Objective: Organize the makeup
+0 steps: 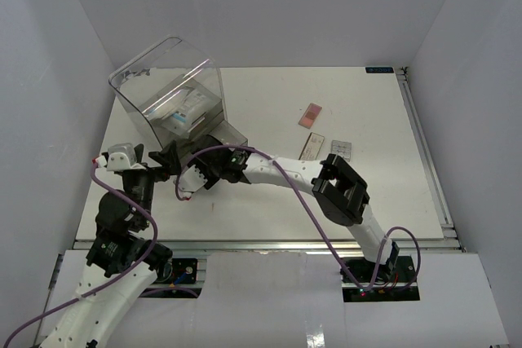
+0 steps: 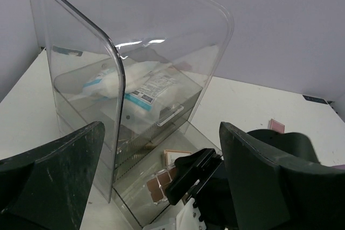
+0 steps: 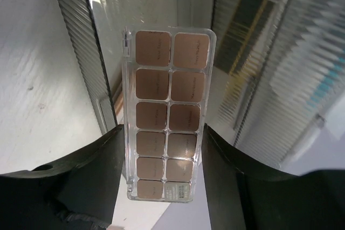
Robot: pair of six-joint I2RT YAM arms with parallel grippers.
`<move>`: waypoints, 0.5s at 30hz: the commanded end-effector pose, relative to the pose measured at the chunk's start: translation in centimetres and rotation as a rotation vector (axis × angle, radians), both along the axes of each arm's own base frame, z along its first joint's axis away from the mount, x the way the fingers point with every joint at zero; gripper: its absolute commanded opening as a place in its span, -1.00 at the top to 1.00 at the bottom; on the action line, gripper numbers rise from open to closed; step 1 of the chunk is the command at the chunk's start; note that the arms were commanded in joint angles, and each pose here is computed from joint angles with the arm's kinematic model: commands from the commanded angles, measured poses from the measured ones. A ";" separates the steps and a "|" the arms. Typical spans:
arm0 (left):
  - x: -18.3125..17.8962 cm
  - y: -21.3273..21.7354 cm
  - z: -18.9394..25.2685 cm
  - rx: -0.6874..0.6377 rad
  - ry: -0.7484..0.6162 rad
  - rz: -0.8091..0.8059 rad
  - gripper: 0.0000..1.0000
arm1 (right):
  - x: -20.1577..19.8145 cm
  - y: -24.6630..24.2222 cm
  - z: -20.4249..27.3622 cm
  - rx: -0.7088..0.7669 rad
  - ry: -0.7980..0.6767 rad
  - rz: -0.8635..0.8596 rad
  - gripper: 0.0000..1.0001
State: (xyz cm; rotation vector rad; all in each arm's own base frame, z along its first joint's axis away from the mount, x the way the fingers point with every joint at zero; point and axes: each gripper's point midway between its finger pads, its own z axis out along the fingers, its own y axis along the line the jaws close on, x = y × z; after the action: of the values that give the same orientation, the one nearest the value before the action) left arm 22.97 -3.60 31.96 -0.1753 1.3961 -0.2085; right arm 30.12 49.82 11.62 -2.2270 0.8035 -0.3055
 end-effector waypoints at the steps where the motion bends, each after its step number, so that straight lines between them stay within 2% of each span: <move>1: -0.1 0.6 0.3 -0.005 -0.014 0.026 -0.96 | 2.3 1.3 2.6 0.076 -0.138 0.008 -0.12; 4: 0.0 0.5 0.2 -0.001 -0.014 0.022 -0.96 | 2.3 1.0 1.7 0.072 -0.136 0.004 -0.66; 6: 0.1 0.5 0.2 -0.001 -0.012 0.020 -0.96 | 2.3 0.8 1.9 0.085 -0.138 -0.006 -0.80; 10: 0.1 0.4 0.2 0.003 -0.012 0.015 -0.96 | 2.0 -0.1 4.4 0.136 -0.127 -0.028 -0.80; 15: 0.2 -0.2 0.1 0.011 -0.010 -0.016 -0.96 | 1.3 -4.1 7.6 0.209 -0.072 -0.106 -0.80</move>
State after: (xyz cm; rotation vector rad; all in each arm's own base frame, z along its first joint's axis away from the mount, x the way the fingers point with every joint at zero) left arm 23.02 -3.19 32.12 -0.1855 1.3875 -0.1972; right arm 31.46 48.35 11.98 -2.1533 0.7873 -0.3757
